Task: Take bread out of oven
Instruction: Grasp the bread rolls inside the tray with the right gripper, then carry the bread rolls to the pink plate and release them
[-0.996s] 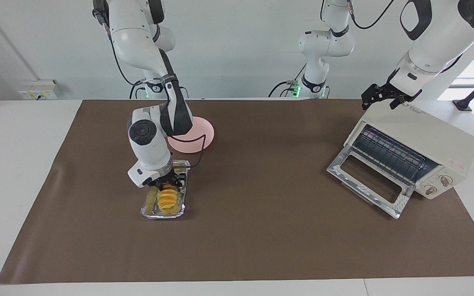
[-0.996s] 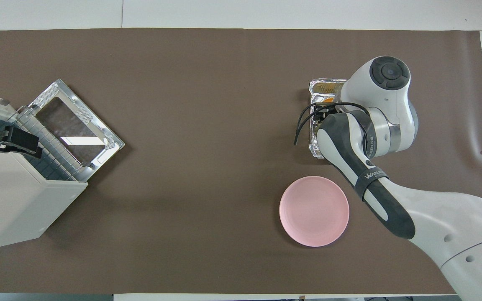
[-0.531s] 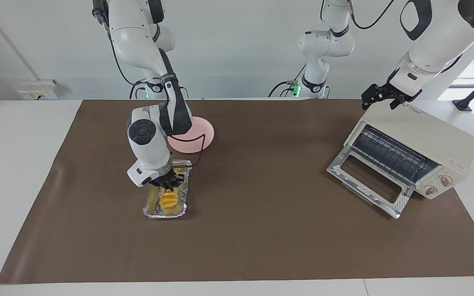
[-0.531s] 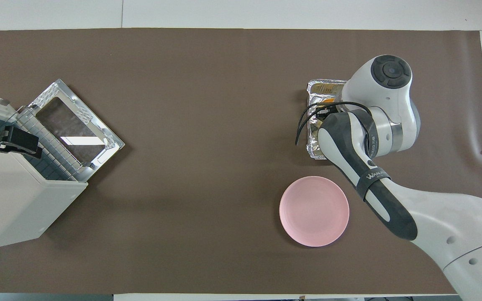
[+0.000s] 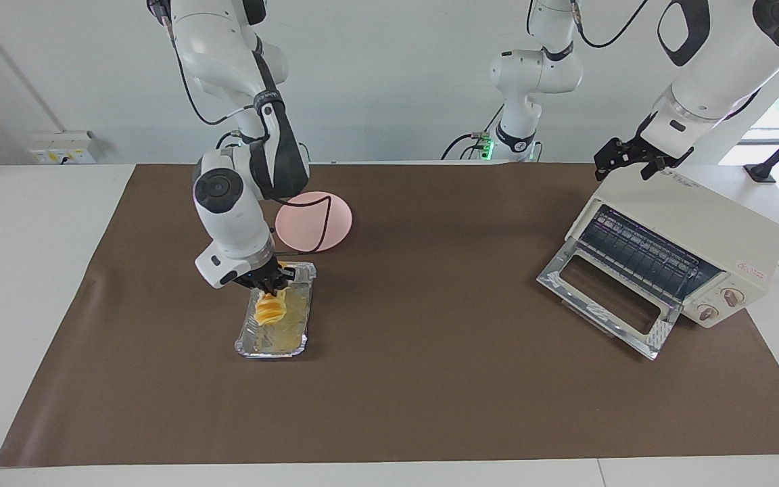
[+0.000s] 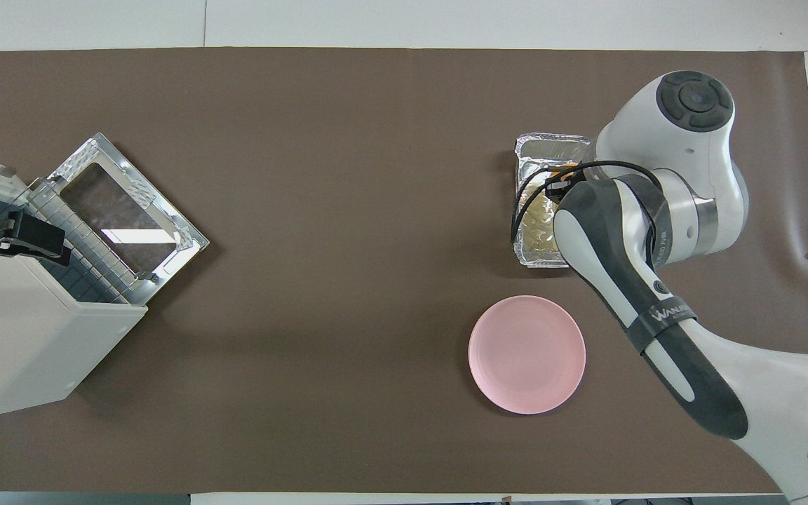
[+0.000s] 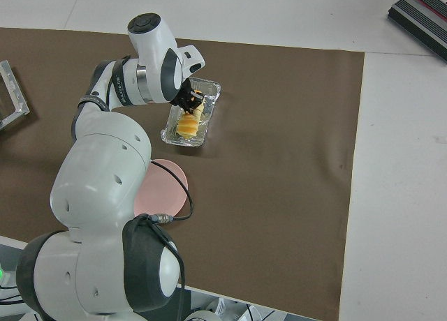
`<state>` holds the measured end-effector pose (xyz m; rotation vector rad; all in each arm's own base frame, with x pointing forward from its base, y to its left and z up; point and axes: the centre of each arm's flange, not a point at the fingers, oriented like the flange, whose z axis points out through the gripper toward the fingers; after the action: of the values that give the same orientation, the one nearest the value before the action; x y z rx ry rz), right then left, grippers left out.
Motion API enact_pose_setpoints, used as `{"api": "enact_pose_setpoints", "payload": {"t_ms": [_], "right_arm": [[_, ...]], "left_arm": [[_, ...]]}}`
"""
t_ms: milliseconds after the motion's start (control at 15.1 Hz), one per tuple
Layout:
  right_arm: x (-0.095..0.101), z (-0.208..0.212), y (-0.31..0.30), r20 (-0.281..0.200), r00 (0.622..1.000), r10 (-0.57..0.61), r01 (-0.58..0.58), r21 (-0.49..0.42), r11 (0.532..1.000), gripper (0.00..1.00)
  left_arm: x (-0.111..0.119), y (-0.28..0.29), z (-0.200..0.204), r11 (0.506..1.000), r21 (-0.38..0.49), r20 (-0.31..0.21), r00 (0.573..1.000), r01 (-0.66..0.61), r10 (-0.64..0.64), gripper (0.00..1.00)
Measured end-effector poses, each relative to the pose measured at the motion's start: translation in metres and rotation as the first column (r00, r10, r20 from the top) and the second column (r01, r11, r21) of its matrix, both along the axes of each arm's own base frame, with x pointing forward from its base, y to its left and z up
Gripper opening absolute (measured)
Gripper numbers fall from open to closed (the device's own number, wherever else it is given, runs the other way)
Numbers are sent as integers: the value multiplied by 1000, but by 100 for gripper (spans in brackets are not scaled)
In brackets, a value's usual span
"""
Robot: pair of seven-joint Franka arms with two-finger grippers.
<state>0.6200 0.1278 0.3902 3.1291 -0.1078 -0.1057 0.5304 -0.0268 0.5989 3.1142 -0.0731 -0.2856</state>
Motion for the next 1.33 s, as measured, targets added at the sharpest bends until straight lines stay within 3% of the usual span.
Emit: {"api": "enact_pose_setpoints", "payload": {"t_ms": [332, 598, 863, 1063, 1196, 1328], "right_arm": [[-47, 66, 16, -82, 997, 0, -1, -7, 1000, 7], [-108, 78, 32, -94, 995, 21, -20, 8, 1000, 7], [-186, 56, 33, -57, 998, 14, -13, 27, 1000, 7], [-239, 20, 63, 7, 1000, 4, -5, 40, 999, 7], [-255, -5, 71, 29, 1000, 6, -7, 45, 999, 7], [-257, -21, 66, 38, 999, -2, 0, 48, 999, 7]], "left_arm": [[0, 0, 0, 1000, 0, 0, 1000, 0, 0, 100], [0, 0, 0, 1000, 0, 0, 1000, 0, 0, 100], [0, 0, 0, 1000, 0, 0, 1000, 0, 0, 100], [0, 0, 0, 1000, 0, 0, 1000, 0, 0, 100], [0, 0, 0, 1000, 0, 0, 1000, 0, 0, 100], [0, 0, 0, 1000, 0, 0, 1000, 0, 0, 100]]}}
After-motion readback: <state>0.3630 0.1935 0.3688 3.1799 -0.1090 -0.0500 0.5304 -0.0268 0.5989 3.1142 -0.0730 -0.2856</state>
